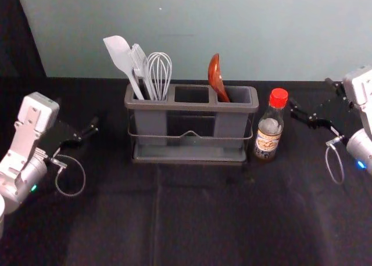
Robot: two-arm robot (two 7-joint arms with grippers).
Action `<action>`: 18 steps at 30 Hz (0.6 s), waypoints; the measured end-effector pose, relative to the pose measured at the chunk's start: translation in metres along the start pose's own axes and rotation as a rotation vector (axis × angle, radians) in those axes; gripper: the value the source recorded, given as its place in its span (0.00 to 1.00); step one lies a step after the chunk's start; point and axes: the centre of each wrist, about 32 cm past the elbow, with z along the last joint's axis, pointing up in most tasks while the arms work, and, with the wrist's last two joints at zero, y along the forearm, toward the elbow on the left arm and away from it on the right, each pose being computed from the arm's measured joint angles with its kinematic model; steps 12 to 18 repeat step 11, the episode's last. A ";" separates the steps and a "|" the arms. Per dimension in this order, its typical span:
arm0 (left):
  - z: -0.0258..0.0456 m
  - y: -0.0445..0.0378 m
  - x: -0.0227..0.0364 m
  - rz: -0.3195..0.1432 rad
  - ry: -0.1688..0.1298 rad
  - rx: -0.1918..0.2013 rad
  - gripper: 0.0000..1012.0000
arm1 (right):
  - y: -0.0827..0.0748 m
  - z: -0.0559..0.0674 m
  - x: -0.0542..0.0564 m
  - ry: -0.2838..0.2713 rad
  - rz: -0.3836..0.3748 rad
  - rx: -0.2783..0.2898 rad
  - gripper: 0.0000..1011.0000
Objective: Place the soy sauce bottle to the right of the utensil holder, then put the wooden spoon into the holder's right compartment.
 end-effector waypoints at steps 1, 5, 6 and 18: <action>0.0000 0.0000 0.0000 0.000 0.000 0.000 0.99 | 0.000 0.000 0.000 0.000 0.000 0.000 0.99; 0.0000 0.0000 0.0000 0.000 0.000 0.000 0.99 | 0.000 0.000 0.000 0.000 0.000 0.000 0.99; 0.0000 0.0000 0.0000 0.000 0.000 0.000 0.99 | 0.000 0.000 0.000 0.000 0.000 0.000 0.99; 0.0000 0.0000 0.0000 0.000 0.000 0.000 0.99 | 0.000 0.000 0.000 0.000 0.000 0.000 0.99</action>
